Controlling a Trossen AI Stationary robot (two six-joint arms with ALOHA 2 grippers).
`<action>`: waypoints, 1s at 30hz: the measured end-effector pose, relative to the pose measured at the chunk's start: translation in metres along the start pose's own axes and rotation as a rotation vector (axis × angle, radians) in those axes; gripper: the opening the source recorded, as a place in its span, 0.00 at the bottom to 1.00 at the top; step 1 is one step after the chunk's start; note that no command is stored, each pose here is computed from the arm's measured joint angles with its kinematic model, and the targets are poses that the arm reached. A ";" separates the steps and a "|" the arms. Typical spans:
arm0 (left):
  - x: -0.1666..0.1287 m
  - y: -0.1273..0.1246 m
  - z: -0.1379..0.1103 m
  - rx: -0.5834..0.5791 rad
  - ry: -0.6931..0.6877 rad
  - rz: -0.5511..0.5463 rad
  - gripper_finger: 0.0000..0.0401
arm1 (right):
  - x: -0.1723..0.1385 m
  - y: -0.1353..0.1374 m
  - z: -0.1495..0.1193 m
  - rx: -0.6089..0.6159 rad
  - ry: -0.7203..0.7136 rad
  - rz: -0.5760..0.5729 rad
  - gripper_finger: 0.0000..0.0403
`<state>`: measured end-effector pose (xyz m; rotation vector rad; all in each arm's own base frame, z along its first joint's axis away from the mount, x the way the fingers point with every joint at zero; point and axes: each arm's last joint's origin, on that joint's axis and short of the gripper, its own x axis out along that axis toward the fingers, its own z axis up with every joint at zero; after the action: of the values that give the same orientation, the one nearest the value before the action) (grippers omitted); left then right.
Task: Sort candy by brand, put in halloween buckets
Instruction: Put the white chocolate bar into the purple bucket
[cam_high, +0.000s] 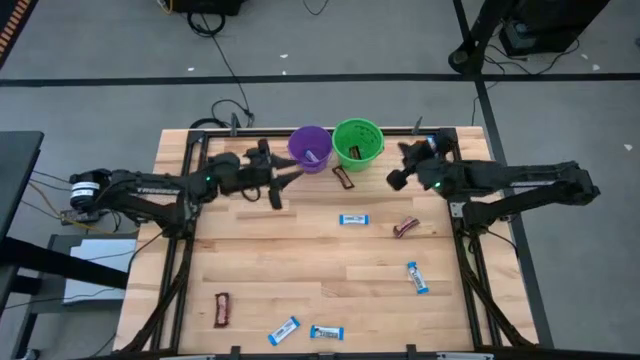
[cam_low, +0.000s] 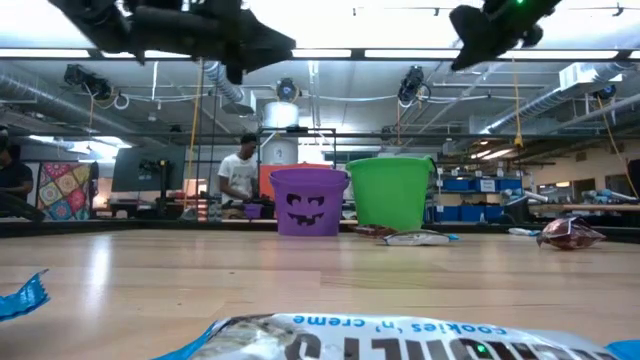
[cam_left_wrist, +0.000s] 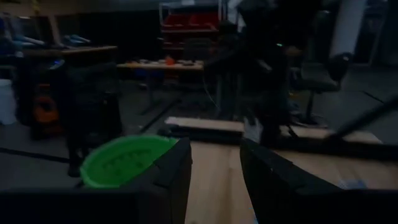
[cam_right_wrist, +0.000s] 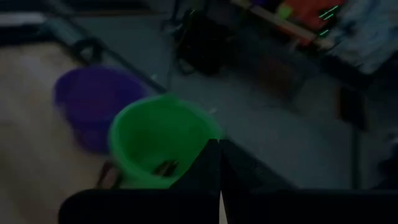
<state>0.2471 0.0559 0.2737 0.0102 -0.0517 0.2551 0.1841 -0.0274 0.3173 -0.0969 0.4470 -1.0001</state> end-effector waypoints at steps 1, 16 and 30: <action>0.005 0.003 0.005 -0.016 -0.012 0.008 0.35 | -0.003 -0.004 0.003 0.006 -0.019 -0.028 0.02; 0.036 0.017 0.114 -0.269 -0.159 0.002 0.35 | -0.044 -0.053 0.009 0.440 -0.118 0.194 0.03; 0.031 0.020 0.160 -0.286 -0.198 0.053 0.35 | -0.041 -0.054 0.079 0.258 -0.114 0.532 0.02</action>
<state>0.2644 0.0804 0.4348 -0.2508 -0.2849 0.2972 0.1551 -0.0322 0.4173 0.1890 0.2165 -0.5168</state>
